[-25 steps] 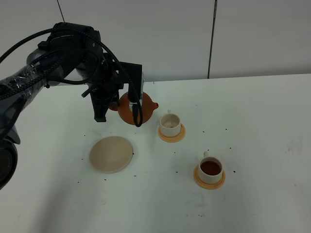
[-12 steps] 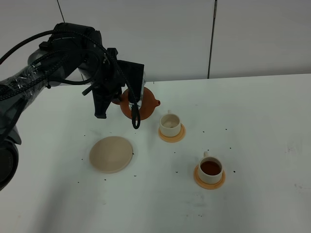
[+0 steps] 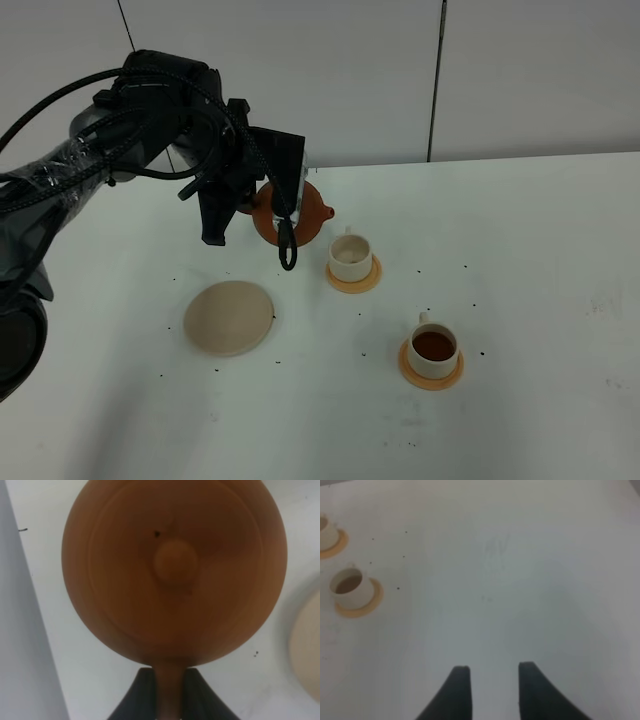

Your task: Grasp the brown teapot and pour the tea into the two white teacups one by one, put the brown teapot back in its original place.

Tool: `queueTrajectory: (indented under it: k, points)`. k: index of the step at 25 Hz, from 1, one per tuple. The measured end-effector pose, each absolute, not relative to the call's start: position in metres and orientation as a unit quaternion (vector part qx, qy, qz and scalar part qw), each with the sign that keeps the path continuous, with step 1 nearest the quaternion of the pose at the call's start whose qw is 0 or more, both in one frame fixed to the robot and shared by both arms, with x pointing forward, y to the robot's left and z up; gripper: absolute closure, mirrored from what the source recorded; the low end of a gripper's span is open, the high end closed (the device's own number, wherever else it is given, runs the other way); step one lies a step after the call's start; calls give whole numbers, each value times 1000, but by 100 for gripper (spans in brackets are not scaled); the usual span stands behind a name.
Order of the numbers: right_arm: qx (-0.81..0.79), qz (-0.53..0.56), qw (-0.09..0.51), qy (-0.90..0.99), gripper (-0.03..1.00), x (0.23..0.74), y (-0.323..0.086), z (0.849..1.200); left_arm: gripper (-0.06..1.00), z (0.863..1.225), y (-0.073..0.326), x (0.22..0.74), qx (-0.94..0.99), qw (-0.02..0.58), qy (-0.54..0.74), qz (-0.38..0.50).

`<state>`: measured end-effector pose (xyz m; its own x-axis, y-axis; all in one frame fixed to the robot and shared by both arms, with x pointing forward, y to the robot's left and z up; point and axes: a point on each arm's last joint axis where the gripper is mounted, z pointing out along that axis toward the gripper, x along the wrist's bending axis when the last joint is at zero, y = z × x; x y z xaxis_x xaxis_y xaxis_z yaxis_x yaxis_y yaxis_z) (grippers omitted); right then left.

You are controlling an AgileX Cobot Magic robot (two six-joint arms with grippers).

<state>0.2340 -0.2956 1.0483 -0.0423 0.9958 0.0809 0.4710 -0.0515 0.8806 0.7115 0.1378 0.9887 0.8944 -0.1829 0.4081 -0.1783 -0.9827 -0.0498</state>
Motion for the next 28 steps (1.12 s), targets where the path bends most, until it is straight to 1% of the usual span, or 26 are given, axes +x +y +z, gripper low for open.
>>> queueTrajectory:
  k: [7, 25, 28]
  points:
    - [607, 396, 331, 604, 74, 234, -296, 1048, 77, 967, 137, 715, -978, 10, 86, -190]
    - [607, 396, 331, 604, 74, 234, -296, 1048, 77, 968, 135, 718, -974, 5, 87, -209]
    - [607, 396, 331, 604, 74, 234, -296, 1048, 77, 969, 131, 717, -971, 16, 99, -217]
